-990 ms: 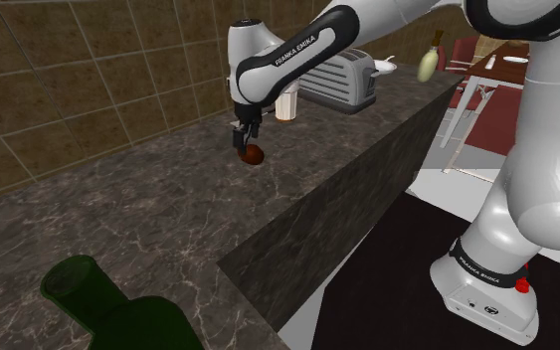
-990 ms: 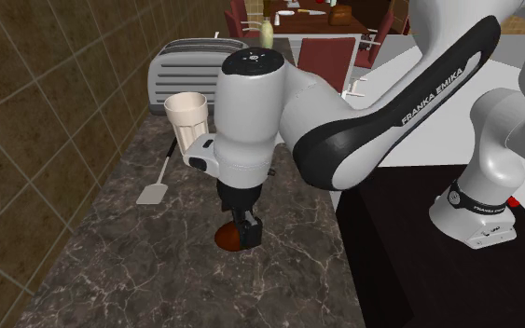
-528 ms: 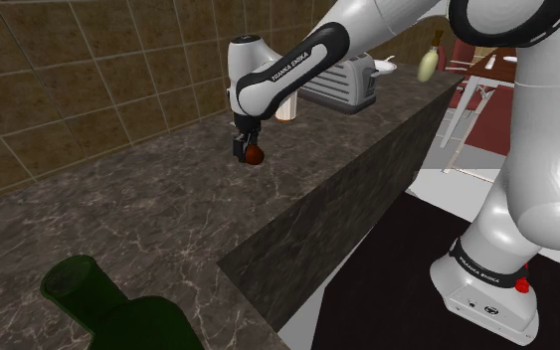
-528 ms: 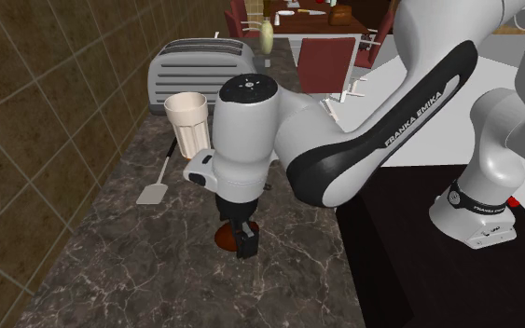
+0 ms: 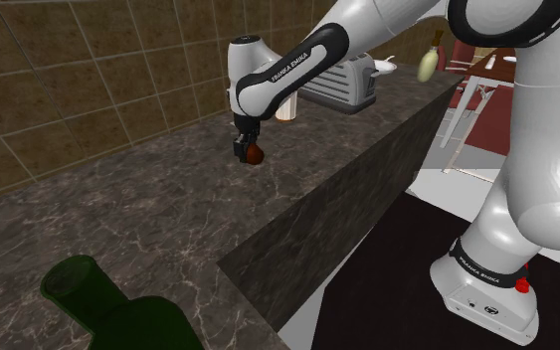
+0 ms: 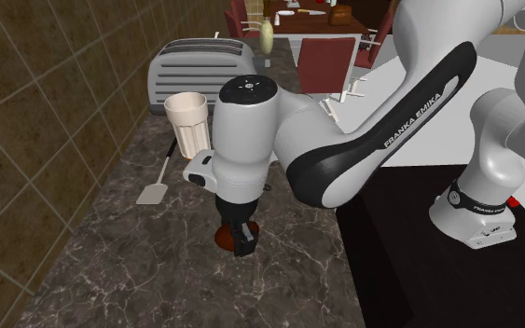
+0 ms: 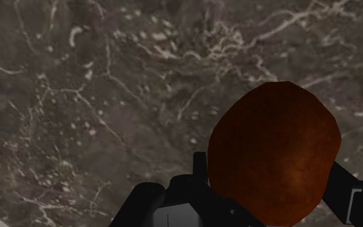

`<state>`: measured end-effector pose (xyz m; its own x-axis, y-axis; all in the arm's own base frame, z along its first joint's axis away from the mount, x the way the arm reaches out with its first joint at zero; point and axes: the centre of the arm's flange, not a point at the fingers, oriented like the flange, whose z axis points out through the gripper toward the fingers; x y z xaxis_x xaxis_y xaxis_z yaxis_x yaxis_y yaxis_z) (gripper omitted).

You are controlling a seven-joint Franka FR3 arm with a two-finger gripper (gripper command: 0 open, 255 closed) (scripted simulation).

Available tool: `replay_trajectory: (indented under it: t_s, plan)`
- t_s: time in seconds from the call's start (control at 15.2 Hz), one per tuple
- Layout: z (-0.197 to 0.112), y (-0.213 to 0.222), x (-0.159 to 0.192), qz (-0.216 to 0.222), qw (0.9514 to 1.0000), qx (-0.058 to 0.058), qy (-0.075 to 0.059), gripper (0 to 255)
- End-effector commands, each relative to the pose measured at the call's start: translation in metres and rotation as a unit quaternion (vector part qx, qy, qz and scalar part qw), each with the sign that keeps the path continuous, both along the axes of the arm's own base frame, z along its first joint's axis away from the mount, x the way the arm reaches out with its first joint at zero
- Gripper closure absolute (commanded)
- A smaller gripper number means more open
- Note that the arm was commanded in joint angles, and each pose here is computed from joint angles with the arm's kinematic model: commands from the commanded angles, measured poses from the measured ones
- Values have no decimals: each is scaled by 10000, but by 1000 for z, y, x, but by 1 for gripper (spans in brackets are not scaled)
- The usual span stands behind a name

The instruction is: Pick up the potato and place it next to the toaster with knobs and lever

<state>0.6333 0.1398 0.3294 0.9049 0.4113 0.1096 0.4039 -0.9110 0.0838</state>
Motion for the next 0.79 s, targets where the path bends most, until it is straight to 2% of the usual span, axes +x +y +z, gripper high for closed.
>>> replay_trajectory:
  t_s: [0.0,0.46,0.73]
  plan:
    - [0,0,0,0,10000,0,0,255]
    - [0,0,0,0,10000,0,0,255]
    - [21,0,0,0,10000,0,0,255]
